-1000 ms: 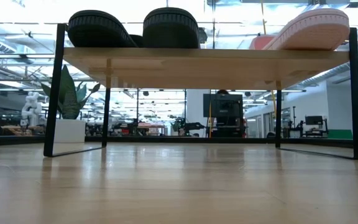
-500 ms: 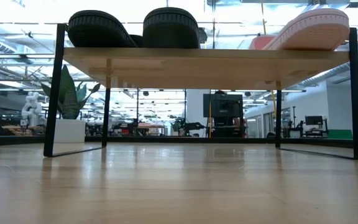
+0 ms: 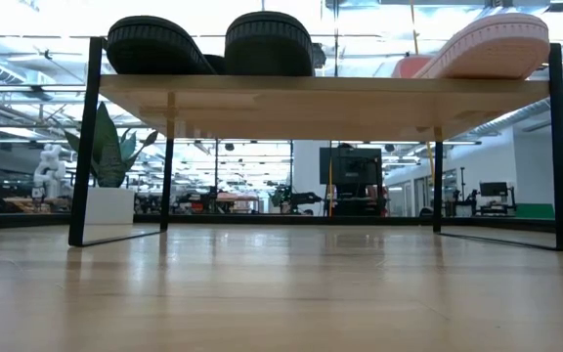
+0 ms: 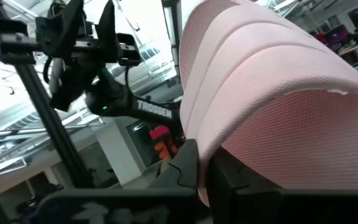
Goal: Pick and place slides into the shelf
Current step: Put the pink slipper on the shelf
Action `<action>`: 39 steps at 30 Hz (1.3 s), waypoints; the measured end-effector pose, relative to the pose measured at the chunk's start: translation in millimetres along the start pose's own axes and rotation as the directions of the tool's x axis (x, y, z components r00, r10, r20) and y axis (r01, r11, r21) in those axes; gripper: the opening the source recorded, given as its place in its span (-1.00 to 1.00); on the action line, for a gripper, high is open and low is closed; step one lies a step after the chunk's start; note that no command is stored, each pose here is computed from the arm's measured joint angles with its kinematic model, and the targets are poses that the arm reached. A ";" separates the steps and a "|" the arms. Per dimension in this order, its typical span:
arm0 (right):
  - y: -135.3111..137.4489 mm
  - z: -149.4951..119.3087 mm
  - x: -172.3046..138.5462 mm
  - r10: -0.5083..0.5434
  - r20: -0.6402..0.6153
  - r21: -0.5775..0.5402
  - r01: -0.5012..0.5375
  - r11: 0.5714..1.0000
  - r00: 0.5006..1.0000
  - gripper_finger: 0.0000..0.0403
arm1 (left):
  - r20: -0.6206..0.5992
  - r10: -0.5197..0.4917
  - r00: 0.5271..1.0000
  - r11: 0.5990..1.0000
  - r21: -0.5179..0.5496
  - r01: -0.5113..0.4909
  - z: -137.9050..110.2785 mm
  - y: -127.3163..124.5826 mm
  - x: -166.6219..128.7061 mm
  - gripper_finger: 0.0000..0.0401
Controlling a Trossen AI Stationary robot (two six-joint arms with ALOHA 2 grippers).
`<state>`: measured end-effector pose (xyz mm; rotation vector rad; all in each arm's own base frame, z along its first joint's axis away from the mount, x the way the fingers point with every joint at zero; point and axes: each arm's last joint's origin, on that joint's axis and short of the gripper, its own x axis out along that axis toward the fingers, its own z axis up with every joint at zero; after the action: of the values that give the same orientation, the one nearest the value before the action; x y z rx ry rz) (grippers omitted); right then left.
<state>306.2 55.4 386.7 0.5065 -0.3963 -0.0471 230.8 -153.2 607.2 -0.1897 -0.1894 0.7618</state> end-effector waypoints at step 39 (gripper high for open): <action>-7.7 -5.3 -1.0 -0.118 -0.053 -0.123 0.111 0.986 0.992 -1.00 | -0.614 -0.359 0.703 0.933 -0.255 0.255 -84.5 60.5 102.6 -0.20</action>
<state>307.7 51.2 378.4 0.4107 -0.3030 -0.1651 283.3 -47.2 521.5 -0.5475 0.3920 0.3034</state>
